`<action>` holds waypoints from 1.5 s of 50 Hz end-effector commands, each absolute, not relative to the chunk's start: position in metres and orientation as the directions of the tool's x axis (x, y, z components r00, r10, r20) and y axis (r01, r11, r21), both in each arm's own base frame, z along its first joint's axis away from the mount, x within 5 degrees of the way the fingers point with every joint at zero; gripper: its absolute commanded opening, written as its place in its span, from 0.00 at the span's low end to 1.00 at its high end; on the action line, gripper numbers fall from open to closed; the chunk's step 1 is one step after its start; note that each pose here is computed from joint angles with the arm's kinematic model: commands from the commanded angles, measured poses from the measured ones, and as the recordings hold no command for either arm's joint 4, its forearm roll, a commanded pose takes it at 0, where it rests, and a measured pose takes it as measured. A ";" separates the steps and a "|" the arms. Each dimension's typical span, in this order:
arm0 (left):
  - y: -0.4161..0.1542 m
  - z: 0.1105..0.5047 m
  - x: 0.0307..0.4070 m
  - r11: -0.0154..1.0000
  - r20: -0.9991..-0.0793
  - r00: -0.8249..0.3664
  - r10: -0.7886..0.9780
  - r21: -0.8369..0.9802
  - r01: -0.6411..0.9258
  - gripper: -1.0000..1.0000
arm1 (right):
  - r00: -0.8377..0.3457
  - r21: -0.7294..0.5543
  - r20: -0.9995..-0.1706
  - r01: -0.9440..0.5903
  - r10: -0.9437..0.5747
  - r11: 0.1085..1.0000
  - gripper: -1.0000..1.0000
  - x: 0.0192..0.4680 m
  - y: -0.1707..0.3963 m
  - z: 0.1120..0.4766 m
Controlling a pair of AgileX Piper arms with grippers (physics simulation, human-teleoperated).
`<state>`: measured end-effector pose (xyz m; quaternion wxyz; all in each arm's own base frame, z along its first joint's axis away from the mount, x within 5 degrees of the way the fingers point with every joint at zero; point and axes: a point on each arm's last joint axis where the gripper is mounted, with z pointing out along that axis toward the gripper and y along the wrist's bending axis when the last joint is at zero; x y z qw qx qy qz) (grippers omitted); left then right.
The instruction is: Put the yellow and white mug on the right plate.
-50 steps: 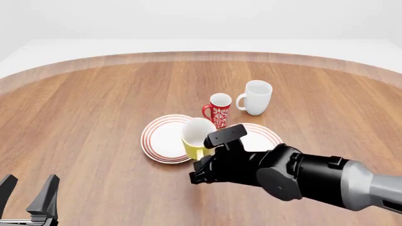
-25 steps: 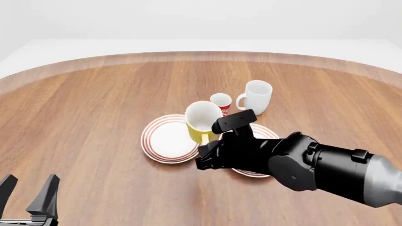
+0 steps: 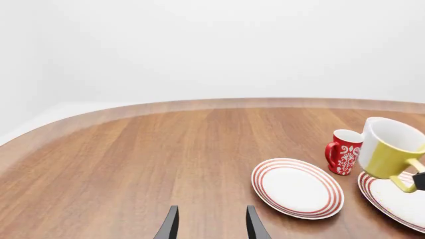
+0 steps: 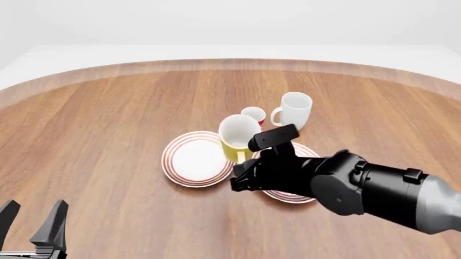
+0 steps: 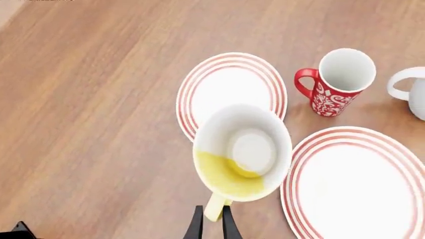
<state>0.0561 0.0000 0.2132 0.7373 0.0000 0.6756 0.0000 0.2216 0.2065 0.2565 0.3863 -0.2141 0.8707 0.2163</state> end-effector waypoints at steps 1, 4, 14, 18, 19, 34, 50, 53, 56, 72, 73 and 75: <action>0.000 0.213 0.056 1.000 -0.996 0.087 0.000 0.000 0.000 1.00 | -0.624 0.207 -0.761 -0.495 -0.179 0.844 0.00 0.231 0.193 0.252; 0.000 0.213 0.056 1.000 -0.996 0.087 0.000 0.000 0.000 1.00 | -0.624 0.208 -0.762 -0.486 -0.171 0.849 0.00 0.232 0.190 0.252; 0.000 0.213 0.056 1.000 -0.996 0.087 0.000 0.000 0.000 1.00 | -0.639 0.218 -0.758 -0.436 -0.129 0.873 0.00 0.238 0.177 0.249; 0.000 0.213 0.056 1.000 -0.996 0.087 0.000 0.000 0.000 1.00 | -0.648 0.226 -0.753 -0.419 -0.115 0.880 0.00 0.240 0.174 0.246; 0.000 0.213 0.056 1.000 -0.996 0.087 0.000 0.000 0.000 1.00 | -0.649 0.226 -0.752 -0.417 -0.114 0.881 0.00 0.240 0.173 0.245; 0.000 0.213 0.056 1.000 -0.996 0.087 0.000 0.000 0.000 1.00 | -0.679 0.235 -0.731 -0.348 -0.071 0.908 0.00 0.244 0.156 0.234; 0.000 0.213 0.056 1.000 -0.996 0.087 0.000 0.000 0.000 1.00 | -0.711 0.214 -0.701 -0.280 -0.053 0.936 0.00 0.253 0.137 0.214; 0.000 0.213 0.056 1.000 -0.996 0.087 0.000 0.000 0.000 1.00 | -0.713 0.207 -0.700 -0.272 -0.052 0.940 0.00 0.255 0.133 0.216; 0.000 0.213 0.056 1.000 -0.996 0.087 0.000 0.000 0.000 1.00 | -0.713 0.201 -0.700 -0.267 -0.052 0.942 0.00 0.257 0.131 0.215; 0.000 0.213 0.056 1.000 -0.996 0.087 0.000 0.000 0.000 1.00 | -0.716 0.196 -0.697 -0.241 -0.038 0.950 0.00 0.259 0.122 0.213; 0.000 0.213 0.056 1.000 -0.996 0.087 0.000 0.000 0.000 1.00 | -0.716 0.196 -0.697 -0.239 -0.037 0.951 0.00 0.260 0.121 0.212; 0.000 0.213 0.056 1.000 -0.996 0.087 0.000 0.000 0.000 1.00 | -0.717 0.195 -0.696 -0.234 -0.033 0.952 0.00 0.261 0.120 0.210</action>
